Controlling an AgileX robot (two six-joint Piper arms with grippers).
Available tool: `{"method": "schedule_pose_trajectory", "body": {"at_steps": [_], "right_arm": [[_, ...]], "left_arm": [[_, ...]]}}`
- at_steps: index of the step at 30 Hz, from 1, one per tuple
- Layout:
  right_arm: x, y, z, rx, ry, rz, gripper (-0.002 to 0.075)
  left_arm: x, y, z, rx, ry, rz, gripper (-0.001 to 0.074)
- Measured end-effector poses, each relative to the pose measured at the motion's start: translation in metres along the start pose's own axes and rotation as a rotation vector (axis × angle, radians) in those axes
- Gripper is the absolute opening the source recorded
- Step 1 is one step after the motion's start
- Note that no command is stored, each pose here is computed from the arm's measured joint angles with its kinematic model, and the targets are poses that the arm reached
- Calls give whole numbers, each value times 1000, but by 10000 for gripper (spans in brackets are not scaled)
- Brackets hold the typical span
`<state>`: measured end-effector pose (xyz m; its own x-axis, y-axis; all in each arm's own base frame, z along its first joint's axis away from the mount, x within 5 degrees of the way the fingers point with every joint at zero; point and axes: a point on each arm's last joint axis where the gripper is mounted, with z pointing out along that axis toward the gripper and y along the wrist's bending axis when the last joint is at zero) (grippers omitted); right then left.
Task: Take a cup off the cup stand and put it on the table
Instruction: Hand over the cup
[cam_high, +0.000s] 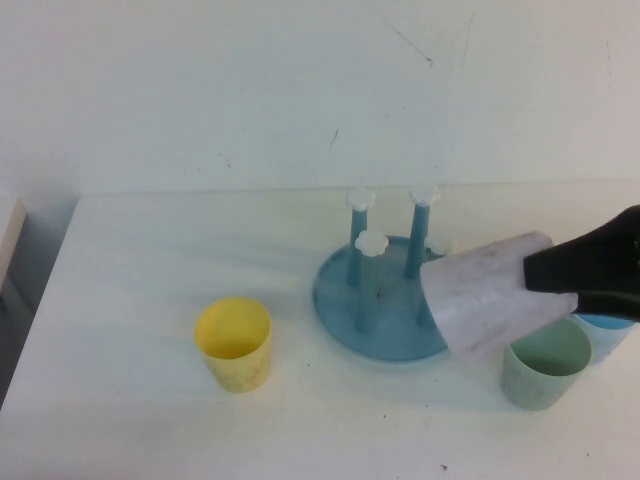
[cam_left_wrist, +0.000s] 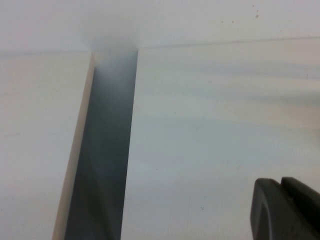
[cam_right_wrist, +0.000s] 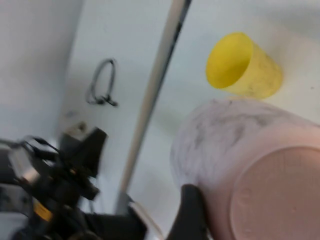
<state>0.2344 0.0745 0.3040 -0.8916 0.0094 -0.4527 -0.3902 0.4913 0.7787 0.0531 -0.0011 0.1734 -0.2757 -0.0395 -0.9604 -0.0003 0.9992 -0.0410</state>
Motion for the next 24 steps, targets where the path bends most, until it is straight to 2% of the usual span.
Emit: {"method": "schedule_pose_trajectory", "body": {"at_steps": [5, 10, 18, 24], "right_arm": [[15, -32, -3, -147, -182, 242, 549], [20, -52, 5, -191, -239, 396, 549], [17, -55, 5, -266, -278, 656, 549], [16, -54, 5, -273, -279, 681, 549]], "left_arm": [[0, 0, 0, 0, 0, 0, -4], [0, 0, 0, 0, 0, 0, -3], [0, 0, 0, 0, 0, 0, -3], [0, 0, 0, 0, 0, 0, -3]]}}
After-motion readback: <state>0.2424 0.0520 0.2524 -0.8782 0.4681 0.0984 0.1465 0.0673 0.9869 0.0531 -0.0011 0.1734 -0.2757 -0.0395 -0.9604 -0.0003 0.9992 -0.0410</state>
